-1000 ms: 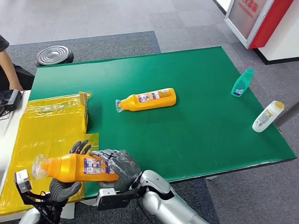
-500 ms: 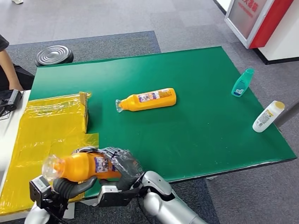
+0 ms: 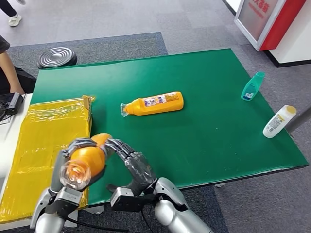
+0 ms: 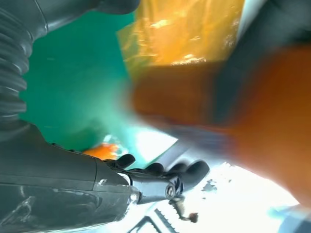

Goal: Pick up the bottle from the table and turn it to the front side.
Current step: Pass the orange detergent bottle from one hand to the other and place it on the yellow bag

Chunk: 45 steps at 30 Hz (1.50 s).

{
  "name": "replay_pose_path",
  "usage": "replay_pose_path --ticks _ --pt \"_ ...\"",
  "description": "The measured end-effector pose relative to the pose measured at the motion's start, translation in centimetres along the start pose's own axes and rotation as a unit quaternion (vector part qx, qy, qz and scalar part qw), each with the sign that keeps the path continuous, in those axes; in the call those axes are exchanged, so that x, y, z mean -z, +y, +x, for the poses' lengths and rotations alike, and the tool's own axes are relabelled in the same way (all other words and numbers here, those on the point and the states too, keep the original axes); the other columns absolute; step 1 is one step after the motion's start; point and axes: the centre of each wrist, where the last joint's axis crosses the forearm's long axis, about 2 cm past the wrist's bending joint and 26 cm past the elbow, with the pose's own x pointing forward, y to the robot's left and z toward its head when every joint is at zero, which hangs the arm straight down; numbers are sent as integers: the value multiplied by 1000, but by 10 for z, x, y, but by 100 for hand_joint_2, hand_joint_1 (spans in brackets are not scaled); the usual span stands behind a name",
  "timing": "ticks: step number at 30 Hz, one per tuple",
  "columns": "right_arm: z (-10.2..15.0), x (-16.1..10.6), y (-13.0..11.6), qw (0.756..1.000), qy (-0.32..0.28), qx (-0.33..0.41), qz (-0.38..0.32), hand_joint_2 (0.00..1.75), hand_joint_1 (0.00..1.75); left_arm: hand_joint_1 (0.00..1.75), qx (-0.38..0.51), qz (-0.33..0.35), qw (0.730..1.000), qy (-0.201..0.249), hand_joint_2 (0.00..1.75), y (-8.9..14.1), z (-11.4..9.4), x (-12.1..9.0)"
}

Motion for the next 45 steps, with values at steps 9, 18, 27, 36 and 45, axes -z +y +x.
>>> replay_pose_path --ticks 9,18,27,36,45 --pt "-9 -33 -14 999 33 2 -38 175 0 175 216 47 973 67 175 53 -22 2" --pt "-15 -60 -24 997 63 7 -47 175 0 175 333 2 926 177 175 92 -57 -17" --pt "-18 -71 -25 995 81 9 -51 175 0 175 355 -32 910 209 175 97 -77 -27" --pt "-21 -74 -25 995 85 29 -45 175 0 175 363 -81 891 262 175 92 -94 -26" --pt "-26 -78 -20 994 92 46 -30 175 0 175 374 -141 864 305 175 78 -118 3"
